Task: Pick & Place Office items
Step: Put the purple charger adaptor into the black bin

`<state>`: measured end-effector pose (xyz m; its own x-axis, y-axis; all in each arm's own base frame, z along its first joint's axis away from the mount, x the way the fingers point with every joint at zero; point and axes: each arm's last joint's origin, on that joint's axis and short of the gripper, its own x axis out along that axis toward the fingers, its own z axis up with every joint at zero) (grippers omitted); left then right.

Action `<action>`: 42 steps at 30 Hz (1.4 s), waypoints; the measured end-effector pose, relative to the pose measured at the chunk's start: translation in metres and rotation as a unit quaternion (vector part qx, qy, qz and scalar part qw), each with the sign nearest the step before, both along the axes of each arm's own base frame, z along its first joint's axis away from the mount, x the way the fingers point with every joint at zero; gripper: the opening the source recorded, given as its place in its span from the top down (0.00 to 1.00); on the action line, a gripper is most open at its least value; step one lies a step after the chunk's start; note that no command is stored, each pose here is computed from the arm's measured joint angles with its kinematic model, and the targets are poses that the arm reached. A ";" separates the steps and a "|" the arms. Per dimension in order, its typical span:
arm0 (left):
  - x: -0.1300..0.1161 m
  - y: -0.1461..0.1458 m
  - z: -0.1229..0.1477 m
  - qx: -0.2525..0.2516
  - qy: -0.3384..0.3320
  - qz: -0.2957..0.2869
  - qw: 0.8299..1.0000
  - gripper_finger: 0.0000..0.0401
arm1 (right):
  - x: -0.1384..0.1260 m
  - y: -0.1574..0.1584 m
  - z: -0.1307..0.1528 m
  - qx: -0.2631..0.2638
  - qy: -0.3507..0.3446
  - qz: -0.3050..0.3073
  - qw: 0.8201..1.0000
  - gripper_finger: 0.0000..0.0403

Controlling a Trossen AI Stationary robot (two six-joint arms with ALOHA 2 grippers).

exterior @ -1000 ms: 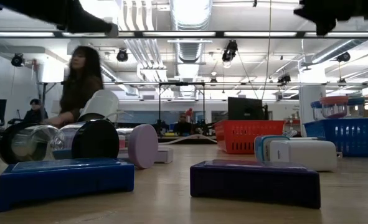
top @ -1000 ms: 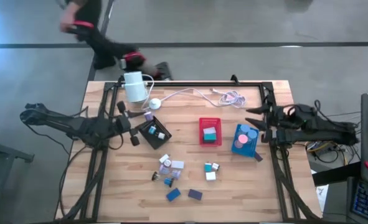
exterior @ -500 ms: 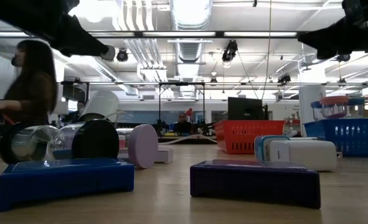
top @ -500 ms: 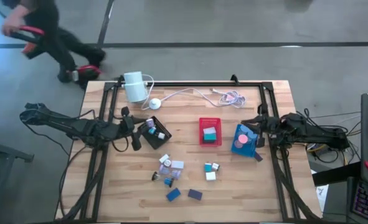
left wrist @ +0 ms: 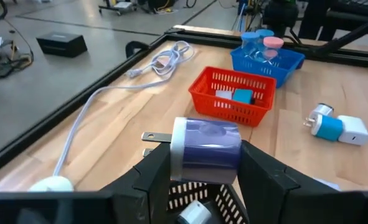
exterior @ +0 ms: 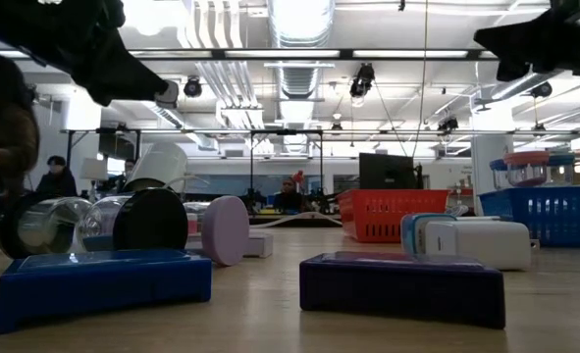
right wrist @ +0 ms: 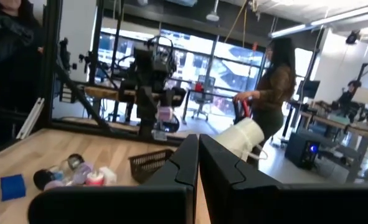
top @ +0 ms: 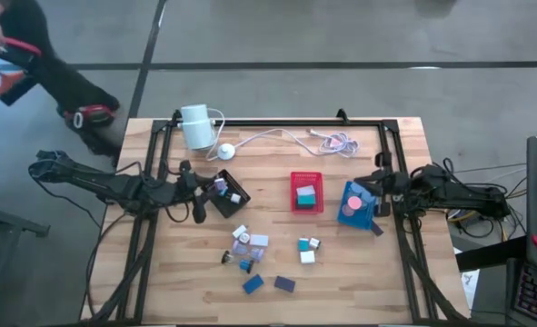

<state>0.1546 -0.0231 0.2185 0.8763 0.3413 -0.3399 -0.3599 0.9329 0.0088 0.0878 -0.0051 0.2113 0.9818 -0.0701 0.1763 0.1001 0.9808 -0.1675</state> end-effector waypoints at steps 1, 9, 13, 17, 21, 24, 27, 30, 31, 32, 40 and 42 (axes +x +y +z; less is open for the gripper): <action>0.000 0.000 0.000 -0.005 -0.001 0.000 1.000 0.61 | 0.000 0.000 0.000 -0.003 -0.002 -0.001 1.000 0.98; 0.001 0.001 -0.004 -0.024 0.001 0.008 1.000 0.61 | 0.000 0.000 0.000 -0.015 0.000 -0.003 1.000 0.98; 0.003 0.003 -0.006 -0.033 0.003 0.023 0.999 0.61 | 0.000 0.000 0.000 -0.010 0.003 -0.002 1.000 0.98; 0.006 0.006 -0.009 -0.036 0.010 0.037 0.999 0.61 | 0.000 0.000 0.000 0.006 0.001 0.000 1.000 0.98; 0.007 0.008 -0.010 -0.037 0.013 0.044 0.998 0.62 | 0.000 0.000 0.000 0.015 0.001 0.002 1.000 0.98; 0.007 0.008 -0.010 -0.037 0.013 0.044 0.998 0.62 | 0.000 0.000 0.000 0.018 0.001 0.001 1.000 0.98; 0.007 0.009 -0.010 -0.036 0.014 0.045 0.998 0.62 | 0.000 0.000 -0.001 0.021 0.001 0.000 1.000 0.98; 0.007 0.010 -0.010 -0.035 0.014 0.048 0.998 0.62 | 0.000 0.000 -0.001 0.022 0.002 0.000 1.000 0.98; 0.007 0.010 -0.010 -0.035 0.014 0.050 0.998 0.62 | 0.001 0.000 -0.002 0.023 0.003 0.000 1.000 0.98; 0.008 0.011 -0.010 -0.035 0.014 0.051 0.998 0.62 | 0.001 0.000 -0.002 0.025 0.004 0.000 1.000 0.98; 0.008 0.012 -0.010 -0.040 0.013 0.054 0.998 0.62 | 0.001 0.000 -0.005 0.036 0.008 0.002 0.999 0.98; 0.008 0.012 -0.009 -0.042 0.013 0.051 0.998 0.62 | 0.001 0.000 -0.005 0.036 0.008 0.002 0.999 0.98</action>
